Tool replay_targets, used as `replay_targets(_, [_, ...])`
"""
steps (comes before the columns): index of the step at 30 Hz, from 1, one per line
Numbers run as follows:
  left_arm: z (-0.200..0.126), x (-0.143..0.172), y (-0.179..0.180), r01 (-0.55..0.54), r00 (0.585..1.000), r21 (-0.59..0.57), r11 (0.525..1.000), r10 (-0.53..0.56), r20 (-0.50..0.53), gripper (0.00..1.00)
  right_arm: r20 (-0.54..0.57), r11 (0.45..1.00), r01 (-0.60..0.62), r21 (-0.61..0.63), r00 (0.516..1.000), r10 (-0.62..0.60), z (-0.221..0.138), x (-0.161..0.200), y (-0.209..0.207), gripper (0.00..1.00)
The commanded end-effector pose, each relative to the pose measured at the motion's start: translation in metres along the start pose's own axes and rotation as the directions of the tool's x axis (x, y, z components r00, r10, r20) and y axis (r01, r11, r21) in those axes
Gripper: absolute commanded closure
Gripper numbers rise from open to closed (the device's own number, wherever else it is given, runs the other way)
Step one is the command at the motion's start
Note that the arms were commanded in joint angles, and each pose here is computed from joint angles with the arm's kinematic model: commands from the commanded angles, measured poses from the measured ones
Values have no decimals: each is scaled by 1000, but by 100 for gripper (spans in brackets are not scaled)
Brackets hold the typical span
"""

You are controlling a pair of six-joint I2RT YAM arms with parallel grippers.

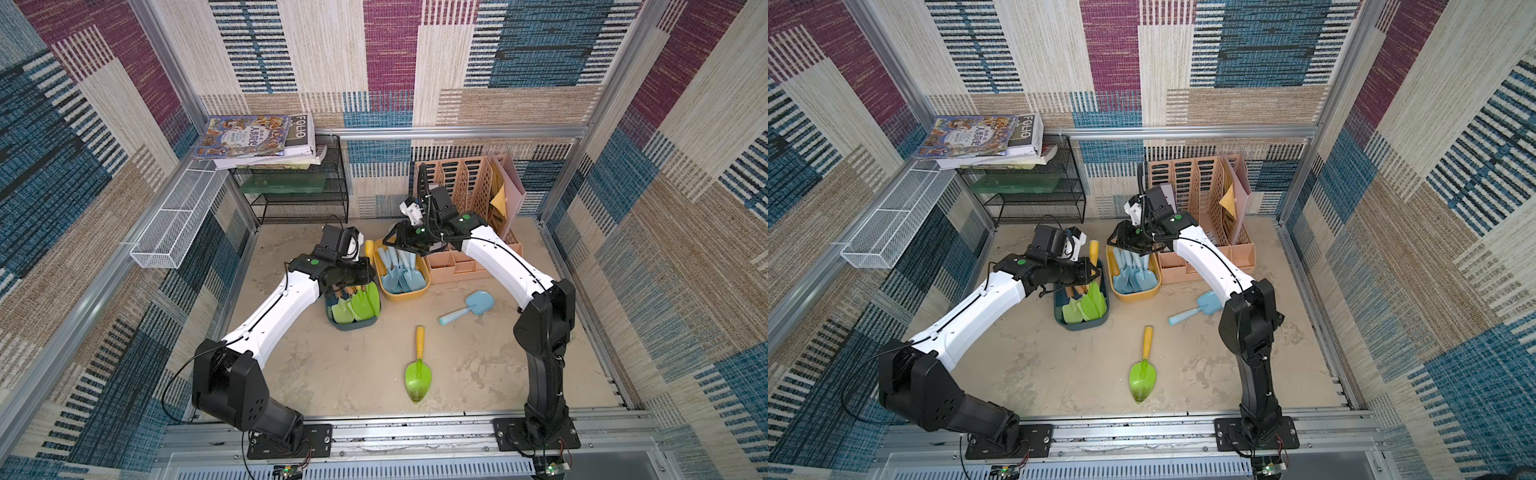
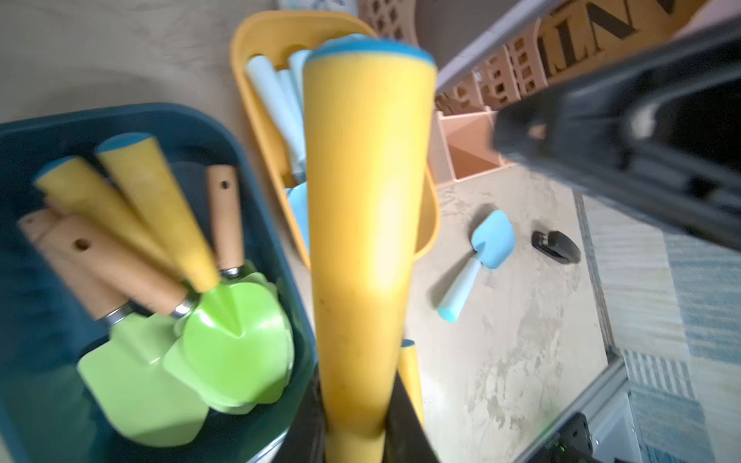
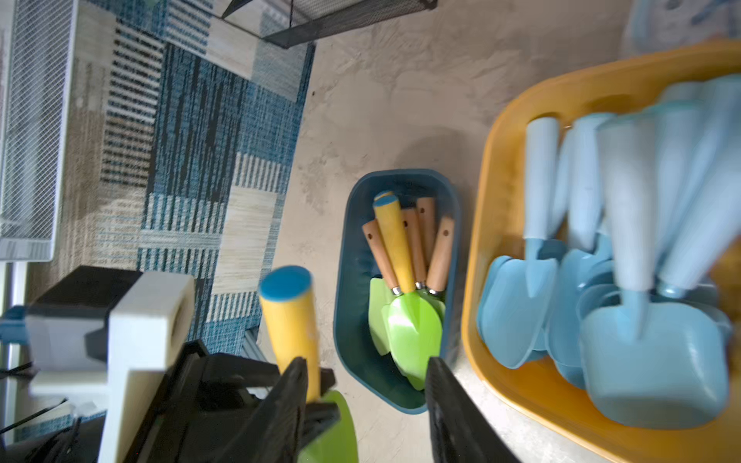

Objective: Sort the small shovels by color and place them into the storage box
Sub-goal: Place the shovel in the storage box.

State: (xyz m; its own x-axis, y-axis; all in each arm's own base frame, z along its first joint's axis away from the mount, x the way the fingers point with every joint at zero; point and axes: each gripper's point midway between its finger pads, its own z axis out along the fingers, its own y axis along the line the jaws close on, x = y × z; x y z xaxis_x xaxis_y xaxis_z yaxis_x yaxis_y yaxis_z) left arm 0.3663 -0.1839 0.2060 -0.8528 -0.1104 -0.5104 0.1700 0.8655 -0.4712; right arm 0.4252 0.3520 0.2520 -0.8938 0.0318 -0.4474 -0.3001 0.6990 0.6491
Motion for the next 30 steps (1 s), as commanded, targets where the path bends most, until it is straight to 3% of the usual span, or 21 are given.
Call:
replay_targets(1, [-9, -9, 10, 65, 996, 42, 997, -68, 56, 100, 49, 996, -17, 89, 999, 13, -11, -4, -24, 49])
replay_targets(12, [-9, -28, 75, 203, 971, 94, 975, -213, 113, 100, 35, 995, -43, 92, 999, 40, -15, 10, -43, 51])
replay_targets(30, [51, 4, 116, 231, 971, 56, 971, -226, -77, 100, 40, 991, -49, 127, 998, 44, -20, 17, -54, 51])
